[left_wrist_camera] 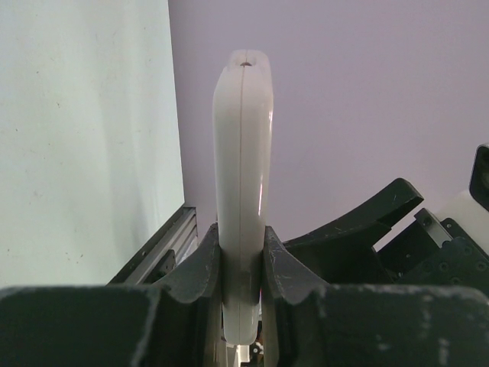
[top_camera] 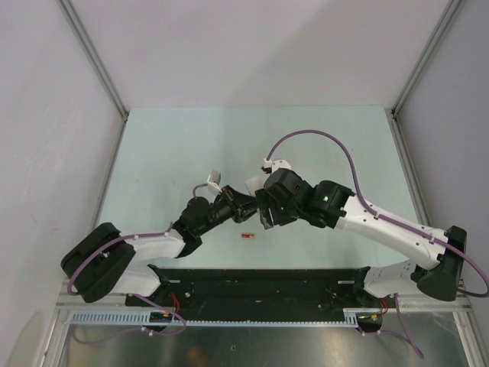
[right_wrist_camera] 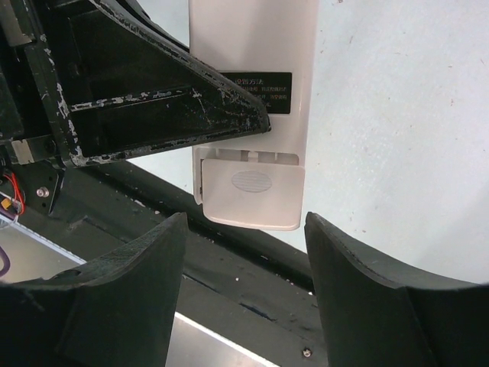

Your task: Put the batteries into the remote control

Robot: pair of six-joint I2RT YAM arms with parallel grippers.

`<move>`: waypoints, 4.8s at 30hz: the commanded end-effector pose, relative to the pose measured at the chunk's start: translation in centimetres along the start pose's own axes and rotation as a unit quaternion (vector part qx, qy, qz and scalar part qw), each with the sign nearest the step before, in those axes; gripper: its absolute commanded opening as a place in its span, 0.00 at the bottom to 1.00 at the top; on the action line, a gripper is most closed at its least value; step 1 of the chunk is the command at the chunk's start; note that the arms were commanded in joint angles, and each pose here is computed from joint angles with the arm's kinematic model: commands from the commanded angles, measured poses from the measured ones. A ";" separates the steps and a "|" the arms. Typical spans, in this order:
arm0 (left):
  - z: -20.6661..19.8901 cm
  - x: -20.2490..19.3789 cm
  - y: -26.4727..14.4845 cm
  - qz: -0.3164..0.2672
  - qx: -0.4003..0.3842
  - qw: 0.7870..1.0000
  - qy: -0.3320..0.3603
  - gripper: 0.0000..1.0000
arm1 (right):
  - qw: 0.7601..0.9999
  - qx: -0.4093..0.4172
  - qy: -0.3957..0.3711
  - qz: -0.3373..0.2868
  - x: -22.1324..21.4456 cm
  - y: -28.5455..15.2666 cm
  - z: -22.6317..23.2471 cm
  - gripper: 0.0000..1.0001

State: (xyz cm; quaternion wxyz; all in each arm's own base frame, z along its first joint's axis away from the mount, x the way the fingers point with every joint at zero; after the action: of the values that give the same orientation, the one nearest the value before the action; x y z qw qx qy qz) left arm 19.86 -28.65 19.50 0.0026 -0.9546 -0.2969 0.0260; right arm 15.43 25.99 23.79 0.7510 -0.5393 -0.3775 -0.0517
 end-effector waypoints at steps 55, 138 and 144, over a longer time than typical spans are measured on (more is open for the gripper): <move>-1.2 0.1 0.0 -0.002 -0.025 1.000 0.009 0.00 | 0.999 0.033 -0.021 -0.025 1.4 -1.9 1.1 0.54; -2.3 -1.2 -0.2 0.017 -0.040 0.998 0.036 0.00 | 0.996 0.045 -0.028 0.077 2.0 1.0 -0.8 0.45; -2.1 -1.2 -0.2 0.018 -0.038 0.999 0.031 0.00 | 0.998 0.027 -0.035 0.053 2.6 0.7 -1.0 0.45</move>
State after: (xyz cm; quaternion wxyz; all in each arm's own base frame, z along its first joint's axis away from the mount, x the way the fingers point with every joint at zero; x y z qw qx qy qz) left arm 19.57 -28.78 18.84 0.0224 -0.9548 -0.2964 0.0072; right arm 16.86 25.69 22.89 0.7627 -0.5490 -0.3375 0.0548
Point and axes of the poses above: each gripper's point midway between its finger pads, its own y axis out along the fingers, its own z axis along the line the jaws close on, x = y × z, the point moved 4 cm from there along -y, back along the fingers, and after that the axes turned 6 degrees about -y, right-handed, at the moved point
